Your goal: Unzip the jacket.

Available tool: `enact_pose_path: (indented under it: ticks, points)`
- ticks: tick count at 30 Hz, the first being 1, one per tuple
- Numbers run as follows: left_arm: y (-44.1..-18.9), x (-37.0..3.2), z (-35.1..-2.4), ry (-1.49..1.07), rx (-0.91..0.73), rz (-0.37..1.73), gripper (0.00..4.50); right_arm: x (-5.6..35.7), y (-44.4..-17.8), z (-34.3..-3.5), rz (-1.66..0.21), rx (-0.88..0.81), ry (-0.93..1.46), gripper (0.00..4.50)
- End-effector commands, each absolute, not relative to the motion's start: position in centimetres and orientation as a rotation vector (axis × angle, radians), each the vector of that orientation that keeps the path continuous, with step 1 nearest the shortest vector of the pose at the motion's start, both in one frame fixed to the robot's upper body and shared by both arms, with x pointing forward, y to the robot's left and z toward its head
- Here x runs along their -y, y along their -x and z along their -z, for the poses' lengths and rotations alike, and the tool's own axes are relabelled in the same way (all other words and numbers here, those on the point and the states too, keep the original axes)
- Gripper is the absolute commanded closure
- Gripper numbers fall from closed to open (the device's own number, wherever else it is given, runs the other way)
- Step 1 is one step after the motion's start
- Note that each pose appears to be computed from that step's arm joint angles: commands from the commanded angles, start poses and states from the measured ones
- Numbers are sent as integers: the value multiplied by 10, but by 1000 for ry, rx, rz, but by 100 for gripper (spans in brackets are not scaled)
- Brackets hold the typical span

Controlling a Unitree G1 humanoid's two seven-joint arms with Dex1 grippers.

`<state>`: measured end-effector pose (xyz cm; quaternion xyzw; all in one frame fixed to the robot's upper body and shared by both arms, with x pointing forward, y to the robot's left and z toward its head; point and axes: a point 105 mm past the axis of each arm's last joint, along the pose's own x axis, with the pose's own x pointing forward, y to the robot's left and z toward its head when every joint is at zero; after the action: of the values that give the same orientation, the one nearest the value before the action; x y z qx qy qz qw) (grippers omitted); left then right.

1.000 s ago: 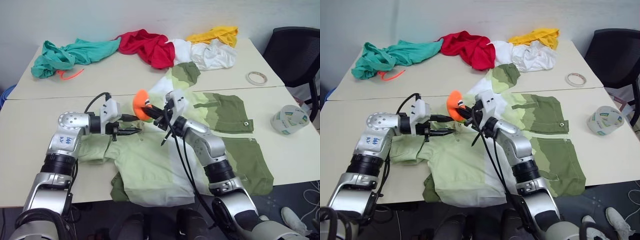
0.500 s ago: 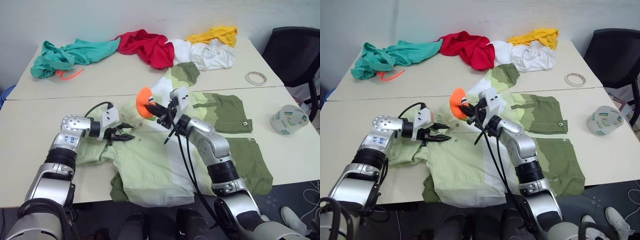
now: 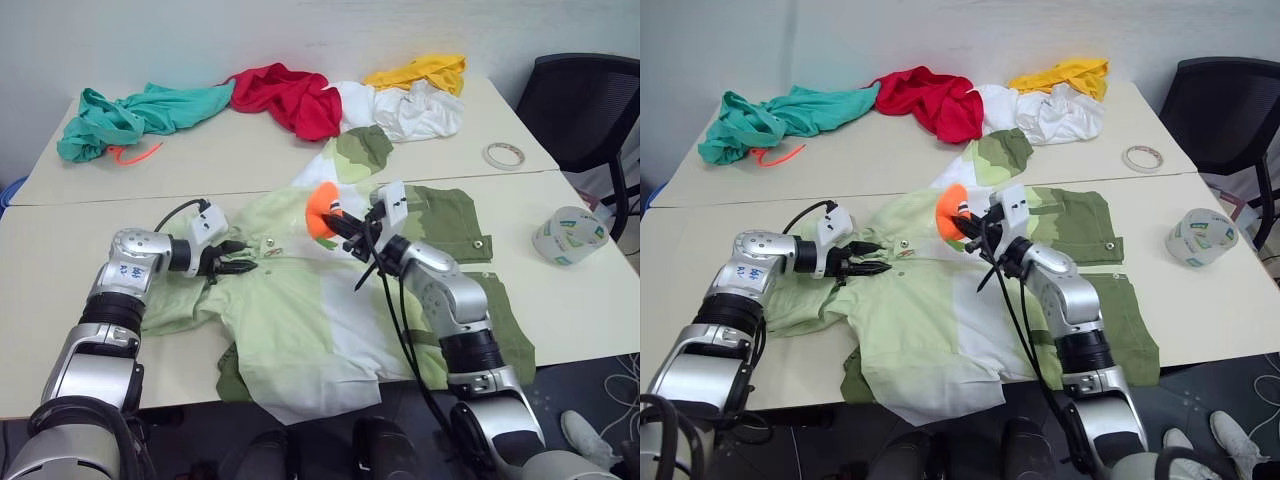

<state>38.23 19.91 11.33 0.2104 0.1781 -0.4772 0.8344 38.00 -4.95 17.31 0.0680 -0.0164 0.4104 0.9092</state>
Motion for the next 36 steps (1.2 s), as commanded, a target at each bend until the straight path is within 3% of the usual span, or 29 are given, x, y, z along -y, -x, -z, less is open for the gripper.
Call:
enact_pose_path:
  ticks: [1, 4, 8, 12, 16, 26, 36]
  points:
    - [-346, -243, -39, -380, -728, 919, 240, 99, -390, -195, -709, 125, -121, 450]
    - [-345, -239, -38, -395, -704, 939, 240, 103, -391, -195, -694, 126, -122, 450]
    - [-353, -221, -57, -435, -515, 1009, 240, 85, -388, -194, -728, 133, -155, 450]
    - [-359, -203, -107, -416, -223, 1086, 240, 50, -379, -193, -802, 137, -194, 450]
    - [-352, -203, -148, -383, -78, 1137, 240, 19, -369, -194, -886, 141, -234, 450]
    - [-320, -240, -203, -488, -41, 1082, 240, -37, -366, -191, -1012, 121, -292, 450]
    - [-328, -218, -197, -526, -21, 1082, 240, -60, -368, -168, -1074, 39, -283, 450]
